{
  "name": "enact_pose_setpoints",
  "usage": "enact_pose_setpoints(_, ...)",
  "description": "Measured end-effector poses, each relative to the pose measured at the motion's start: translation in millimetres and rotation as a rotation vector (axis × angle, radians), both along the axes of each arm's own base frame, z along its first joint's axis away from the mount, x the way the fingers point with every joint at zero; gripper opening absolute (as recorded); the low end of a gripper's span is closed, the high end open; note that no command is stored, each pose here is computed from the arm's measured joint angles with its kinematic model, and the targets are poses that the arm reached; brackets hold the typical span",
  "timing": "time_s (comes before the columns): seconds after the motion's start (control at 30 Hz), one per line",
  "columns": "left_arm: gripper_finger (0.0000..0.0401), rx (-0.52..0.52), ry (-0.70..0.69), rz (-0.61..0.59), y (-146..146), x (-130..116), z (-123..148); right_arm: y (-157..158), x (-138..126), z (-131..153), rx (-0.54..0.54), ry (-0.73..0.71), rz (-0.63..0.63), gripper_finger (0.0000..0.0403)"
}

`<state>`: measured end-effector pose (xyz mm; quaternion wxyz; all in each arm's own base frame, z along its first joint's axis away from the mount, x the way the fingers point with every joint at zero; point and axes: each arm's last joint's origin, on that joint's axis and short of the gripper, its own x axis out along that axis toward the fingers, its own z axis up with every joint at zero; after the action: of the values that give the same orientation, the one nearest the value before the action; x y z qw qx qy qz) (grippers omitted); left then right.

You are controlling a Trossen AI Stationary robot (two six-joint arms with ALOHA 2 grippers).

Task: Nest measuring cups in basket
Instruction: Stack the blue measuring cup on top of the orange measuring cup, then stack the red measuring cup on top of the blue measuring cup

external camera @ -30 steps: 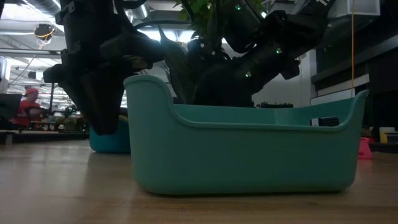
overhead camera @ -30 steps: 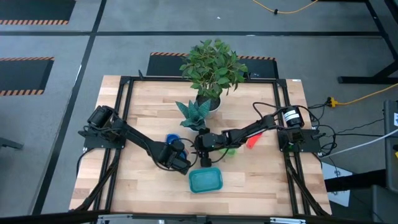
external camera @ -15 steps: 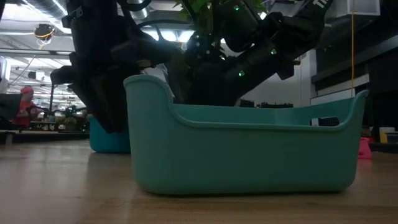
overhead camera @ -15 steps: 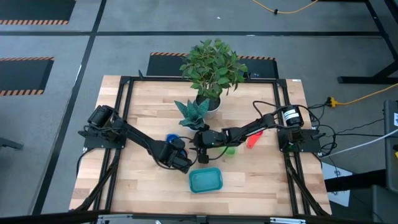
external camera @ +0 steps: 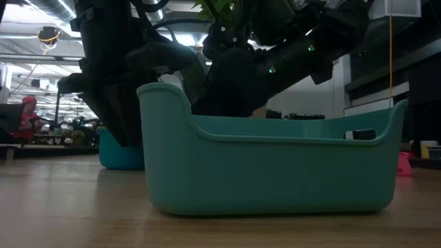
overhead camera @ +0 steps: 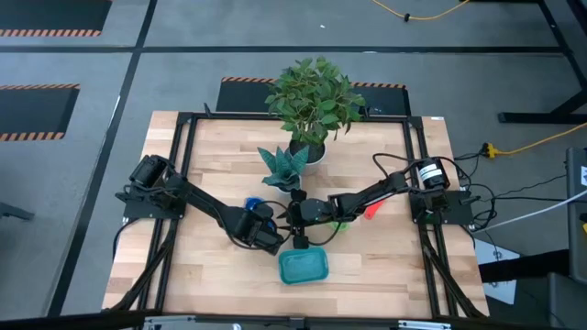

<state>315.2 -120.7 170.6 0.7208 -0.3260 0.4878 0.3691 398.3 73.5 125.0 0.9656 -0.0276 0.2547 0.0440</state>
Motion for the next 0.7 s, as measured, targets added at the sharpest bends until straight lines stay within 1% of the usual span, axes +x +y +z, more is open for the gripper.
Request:
enact_pose_setpoints(0.13, 0.0085, -0.011, 0.005, -0.006, -1.3, -0.5, -0.1, 0.0, -0.5, -0.9, 0.0, 0.01, 0.001, 0.0152)
enact_pose_setpoints(0.2, 0.0085, -0.031, 0.019, -0.021, -3.8, -1.9, -0.4, 0.9, -1.4, 0.2, 0.019, 0.022, 0.032, 0.0152)
enact_pose_setpoints(0.27, 0.0085, -0.06, 0.043, -0.039, -8.0, -4.6, -0.8, 2.1, -3.3, 7.3, 0.045, 0.025, 0.077, 0.0152)
enact_pose_setpoints(0.37, 0.0085, -0.107, 0.074, -0.079, -17.8, -9.6, -1.2, 2.6, -9.1, 27.6, 0.068, 0.024, 0.118, 0.0152)
enact_pose_setpoints(0.5, 0.0085, -0.148, 0.096, -0.186, -32.8, -18.6, 3.6, -0.2, -24.3, 57.6, 0.055, 0.065, 0.125, 0.0152)
enact_pose_setpoints(0.6, 0.0085, -0.146, 0.081, -0.261, -42.5, -25.7, 10.6, -3.4, -41.1, 80.3, 0.032, 0.115, 0.134, 0.0152)
enact_pose_setpoints(0.7, 0.0085, -0.125, 0.021, -0.328, -49.5, -30.5, 22.1, -7.8, -62.6, 100.5, 0.027, 0.192, 0.128, 0.0152)
